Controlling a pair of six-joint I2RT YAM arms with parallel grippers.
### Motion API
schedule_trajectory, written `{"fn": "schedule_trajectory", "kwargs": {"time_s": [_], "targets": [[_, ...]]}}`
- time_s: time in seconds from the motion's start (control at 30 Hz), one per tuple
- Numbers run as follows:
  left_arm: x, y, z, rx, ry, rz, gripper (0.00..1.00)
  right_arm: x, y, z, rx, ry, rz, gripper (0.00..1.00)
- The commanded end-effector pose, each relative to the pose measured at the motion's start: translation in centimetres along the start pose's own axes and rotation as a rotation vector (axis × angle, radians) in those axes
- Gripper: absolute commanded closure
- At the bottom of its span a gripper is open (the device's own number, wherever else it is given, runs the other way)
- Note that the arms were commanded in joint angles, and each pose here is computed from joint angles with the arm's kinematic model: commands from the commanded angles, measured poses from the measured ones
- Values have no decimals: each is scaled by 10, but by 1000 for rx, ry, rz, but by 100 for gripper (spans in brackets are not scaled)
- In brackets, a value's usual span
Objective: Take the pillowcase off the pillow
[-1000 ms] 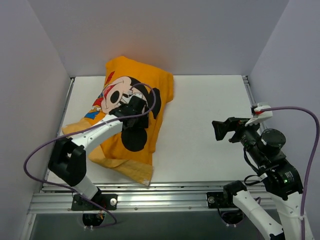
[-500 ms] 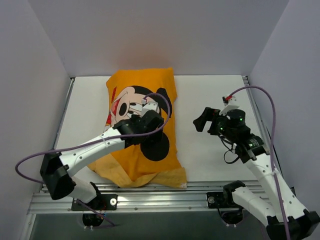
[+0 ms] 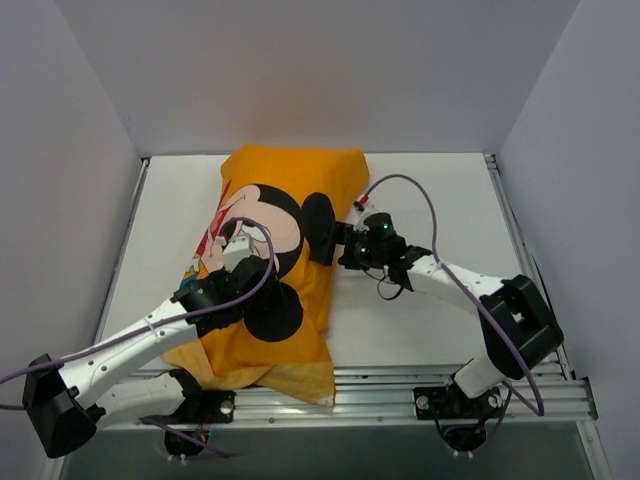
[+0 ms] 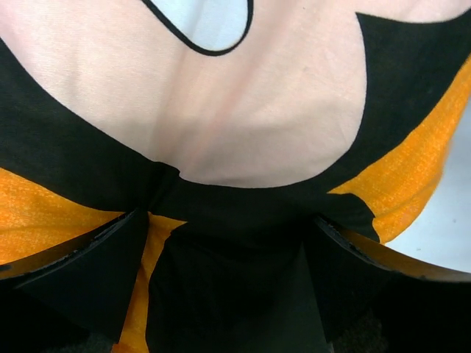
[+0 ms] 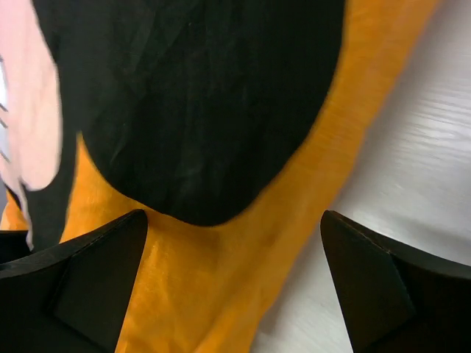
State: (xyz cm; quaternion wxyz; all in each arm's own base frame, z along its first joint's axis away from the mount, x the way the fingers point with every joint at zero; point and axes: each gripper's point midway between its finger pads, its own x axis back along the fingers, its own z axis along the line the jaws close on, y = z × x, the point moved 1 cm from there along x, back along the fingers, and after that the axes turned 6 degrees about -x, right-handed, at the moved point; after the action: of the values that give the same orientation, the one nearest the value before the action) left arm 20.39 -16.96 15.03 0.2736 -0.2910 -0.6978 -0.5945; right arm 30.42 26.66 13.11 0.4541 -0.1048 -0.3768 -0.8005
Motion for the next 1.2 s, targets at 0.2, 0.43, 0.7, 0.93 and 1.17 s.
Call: {"fn": "schedule_trajectory", "kwargs": {"time_s": [0.2, 0.43, 0.7, 0.93, 1.17], "targets": [[-29, -48, 17, 43, 46, 154, 6, -65, -23, 66, 51, 273, 46, 15], [-40, 0, -34, 15, -71, 75, 5, -20, 38, 118, 275, 257, -69, 100], [46, 156, -117, 125, -406, -335, 5, 73, 125, 205, 590, 182, -205, 100], [104, 174, -60, 299, -387, -501, 5, 58, 85, 234, 721, 192, -96, 100], [99, 69, 37, 457, -237, -321, 5, -5, -15, 209, 782, 115, 147, 72]]}}
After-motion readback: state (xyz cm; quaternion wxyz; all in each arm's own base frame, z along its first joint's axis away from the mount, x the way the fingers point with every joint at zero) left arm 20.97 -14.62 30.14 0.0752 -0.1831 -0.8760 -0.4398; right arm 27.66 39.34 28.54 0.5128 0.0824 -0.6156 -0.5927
